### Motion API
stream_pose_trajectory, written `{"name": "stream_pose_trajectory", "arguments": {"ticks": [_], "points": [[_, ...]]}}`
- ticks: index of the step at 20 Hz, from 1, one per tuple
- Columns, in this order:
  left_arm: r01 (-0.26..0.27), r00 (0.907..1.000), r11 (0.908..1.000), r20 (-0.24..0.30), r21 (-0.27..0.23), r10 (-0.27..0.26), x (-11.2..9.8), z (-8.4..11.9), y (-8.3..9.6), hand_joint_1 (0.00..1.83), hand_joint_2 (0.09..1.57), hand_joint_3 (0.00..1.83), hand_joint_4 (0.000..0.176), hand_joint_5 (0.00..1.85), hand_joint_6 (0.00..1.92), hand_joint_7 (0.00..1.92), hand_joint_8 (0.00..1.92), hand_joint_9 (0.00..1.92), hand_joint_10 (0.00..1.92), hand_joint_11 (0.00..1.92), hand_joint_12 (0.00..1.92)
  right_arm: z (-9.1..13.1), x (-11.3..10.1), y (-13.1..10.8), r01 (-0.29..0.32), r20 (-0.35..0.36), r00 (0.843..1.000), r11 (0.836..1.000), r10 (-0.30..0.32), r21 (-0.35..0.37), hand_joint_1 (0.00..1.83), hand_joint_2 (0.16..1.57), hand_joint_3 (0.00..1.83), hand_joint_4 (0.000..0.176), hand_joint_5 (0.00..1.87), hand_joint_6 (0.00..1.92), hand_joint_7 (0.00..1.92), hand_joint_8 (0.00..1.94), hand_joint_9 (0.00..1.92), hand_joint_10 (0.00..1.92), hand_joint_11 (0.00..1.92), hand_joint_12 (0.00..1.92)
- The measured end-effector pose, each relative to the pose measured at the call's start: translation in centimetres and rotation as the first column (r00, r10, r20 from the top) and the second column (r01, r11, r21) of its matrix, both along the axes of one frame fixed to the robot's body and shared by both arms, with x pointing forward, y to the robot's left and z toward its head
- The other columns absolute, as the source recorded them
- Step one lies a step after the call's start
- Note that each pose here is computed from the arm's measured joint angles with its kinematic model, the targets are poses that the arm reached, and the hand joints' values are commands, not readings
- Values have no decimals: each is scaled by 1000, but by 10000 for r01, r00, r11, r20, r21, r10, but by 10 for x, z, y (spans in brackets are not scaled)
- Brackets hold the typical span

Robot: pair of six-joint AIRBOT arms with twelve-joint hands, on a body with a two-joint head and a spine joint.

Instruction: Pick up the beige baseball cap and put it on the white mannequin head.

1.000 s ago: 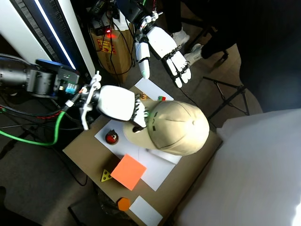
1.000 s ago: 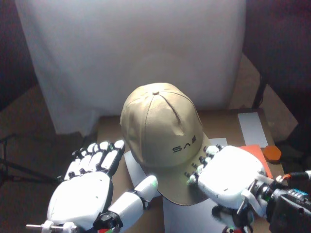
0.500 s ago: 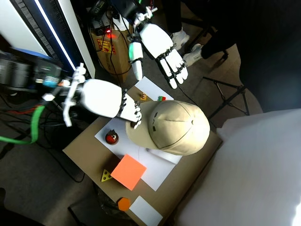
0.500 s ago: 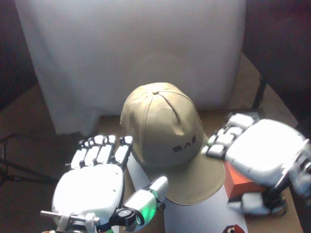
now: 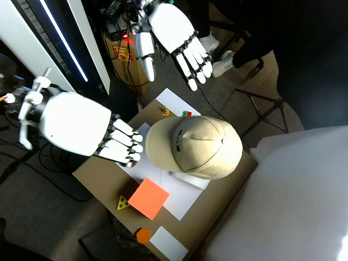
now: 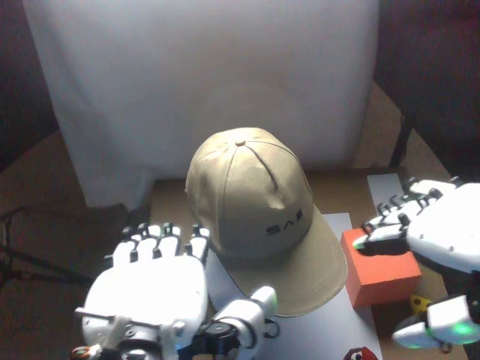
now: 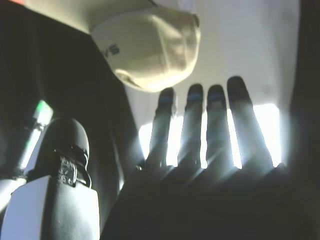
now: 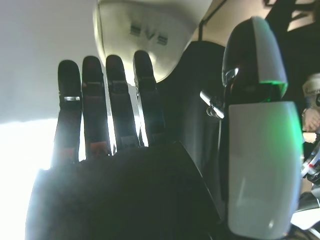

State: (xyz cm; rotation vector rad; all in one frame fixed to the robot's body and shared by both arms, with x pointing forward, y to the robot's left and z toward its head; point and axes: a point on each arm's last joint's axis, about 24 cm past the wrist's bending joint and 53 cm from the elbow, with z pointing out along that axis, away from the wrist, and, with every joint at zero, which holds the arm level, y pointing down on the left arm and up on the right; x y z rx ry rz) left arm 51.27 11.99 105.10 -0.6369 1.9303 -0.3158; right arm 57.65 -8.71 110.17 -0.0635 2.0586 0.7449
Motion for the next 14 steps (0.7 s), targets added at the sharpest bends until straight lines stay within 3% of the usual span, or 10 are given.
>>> {"name": "stream_pose_trajectory", "arguments": {"ticks": [3, 4, 6, 7, 8, 9, 10, 11, 13, 14], "points": [[195, 9998, 9997, -51, 159, -194, 0, 4, -6, 0, 1123, 1, 84, 137, 0, 76, 0, 41, 0, 0, 326, 0, 1, 7, 543, -756, 9959, 9961, -490, 689, 694, 941, 0, 46, 421, 1, 393, 5, 419, 16, 103, 1091], [161, 9997, 9997, -179, 181, -158, -2, 1, -6, 72, 1106, 0, 42, 394, 22, 354, 22, 338, 33, 186, 458, 0, 3, 5, 765, -886, 9937, 9938, -693, 804, 708, 986, 1, 19, 618, 34, 674, 81, 715, 164, 404, 1217], [80, 9997, 9999, -239, -71, -82, -5, -4, -8, 168, 1110, 0, 0, 708, 11, 789, 47, 781, 97, 503, 695, 3, 6, 3, 859, -758, 9939, 9930, -797, 814, 741, 1032, 2, 0, 850, 60, 891, 201, 731, 916, 623, 1487], [64, 9995, 9999, -293, -150, -68, -6, -6, -9, 237, 1112, 0, 0, 850, 15, 949, 81, 946, 183, 633, 868, 3, 6, 4, 843, -767, 9940, 9931, -781, 818, 766, 1047, 0, 0, 920, 200, 853, 562, 731, 1263, 736, 1600], [16, 9994, 9998, -354, -189, -22, -7, -9, -8, 310, 1122, 2, 0, 970, 15, 1028, 128, 924, 524, 715, 1062, 3, 5, 4, 834, -795, 9939, 9931, -768, 828, 920, 1132, 7, 131, 883, 973, 819, 1022, 816, 1526, 881, 1749], [-59, 9989, 9998, -469, -171, 51, -9, -12, -6, 543, 1134, 1, 0, 927, 723, 899, 1111, 825, 1443, 802, 1629, 3, 5, 5, 821, -809, 9939, 9932, -754, 830, 911, 1076, 0, 0, 708, 1781, 807, 1844, 1032, 1899, 1214, 1914], [-172, 9983, 9996, -554, -245, 158, -11, -15, -3, 619, 1146, 4, 0, 784, 1364, 815, 1561, 797, 1817, 865, 1863, 5, 6, 5, 830, -772, 9941, 9926, -763, 882, 932, 1069, 0, 0, 747, 1893, 842, 1922, 1069, 1917, 1329, 1920], [-227, 9980, 9993, -601, -292, 209, -11, -17, -2, 658, 1158, 3, 0, 716, 1750, 799, 1818, 843, 1900, 942, 1909, 8, 7, 6, 813, -688, 9948, 9925, -752, 917, 947, 1073, 0, 0, 802, 1915, 879, 1937, 1102, 1920, 1428, 1921], [-230, 9985, 9992, -500, -331, 213, -10, -14, -3, 766, 1143, 0, 0, 1022, 1920, 1093, 1920, 1106, 1921, 1148, 1921, 11, 8, 7, 836, -646, 9949, 9918, -776, 971, 829, 1207, 20, 0, 1129, 1921, 1359, 1941, 1655, 1921, 1873, 1921], [-210, 9989, 9992, -438, -345, 195, -9, -13, -3, 743, 1176, 6, 0, 1150, 1921, 1214, 1921, 1234, 1921, 1264, 1921, 10, 8, 7, 846, -665, 9947, 9916, -783, 982, 771, 1283, 12, 0, 1192, 1921, 1459, 1941, 1690, 1921, 1895, 1921]]}}
